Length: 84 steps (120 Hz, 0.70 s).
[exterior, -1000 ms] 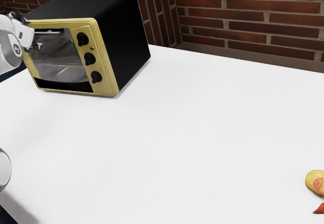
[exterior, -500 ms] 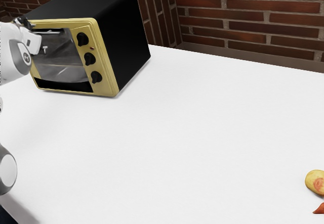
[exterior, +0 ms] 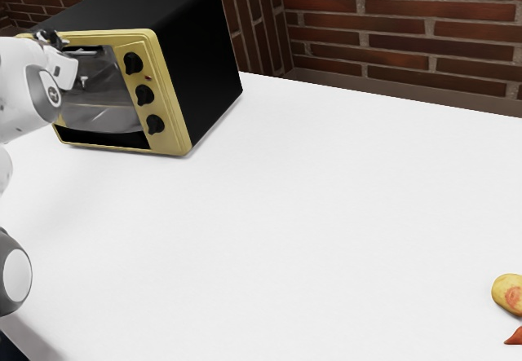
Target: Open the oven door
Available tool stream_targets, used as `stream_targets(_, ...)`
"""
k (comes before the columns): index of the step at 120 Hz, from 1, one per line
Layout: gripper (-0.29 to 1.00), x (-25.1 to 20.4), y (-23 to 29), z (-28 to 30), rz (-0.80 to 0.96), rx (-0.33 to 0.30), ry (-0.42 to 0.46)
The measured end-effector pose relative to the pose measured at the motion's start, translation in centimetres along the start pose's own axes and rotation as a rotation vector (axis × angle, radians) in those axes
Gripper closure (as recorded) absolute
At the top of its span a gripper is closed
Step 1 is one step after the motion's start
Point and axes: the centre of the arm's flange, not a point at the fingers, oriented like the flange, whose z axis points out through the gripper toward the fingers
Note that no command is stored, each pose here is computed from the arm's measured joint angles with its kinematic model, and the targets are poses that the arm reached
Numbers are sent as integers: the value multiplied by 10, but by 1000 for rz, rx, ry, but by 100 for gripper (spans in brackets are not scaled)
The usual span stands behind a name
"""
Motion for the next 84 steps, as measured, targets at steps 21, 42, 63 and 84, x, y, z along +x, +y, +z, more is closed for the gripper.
stream_targets(21,0,9,-2,-5,-6,-64,16)
stream_targets(42,-1,18,2,-6,-17,-148,36)
stream_targets(63,1,23,-4,-16,-44,-209,55)
stream_targets(84,0,22,-3,-22,-90,-296,80)
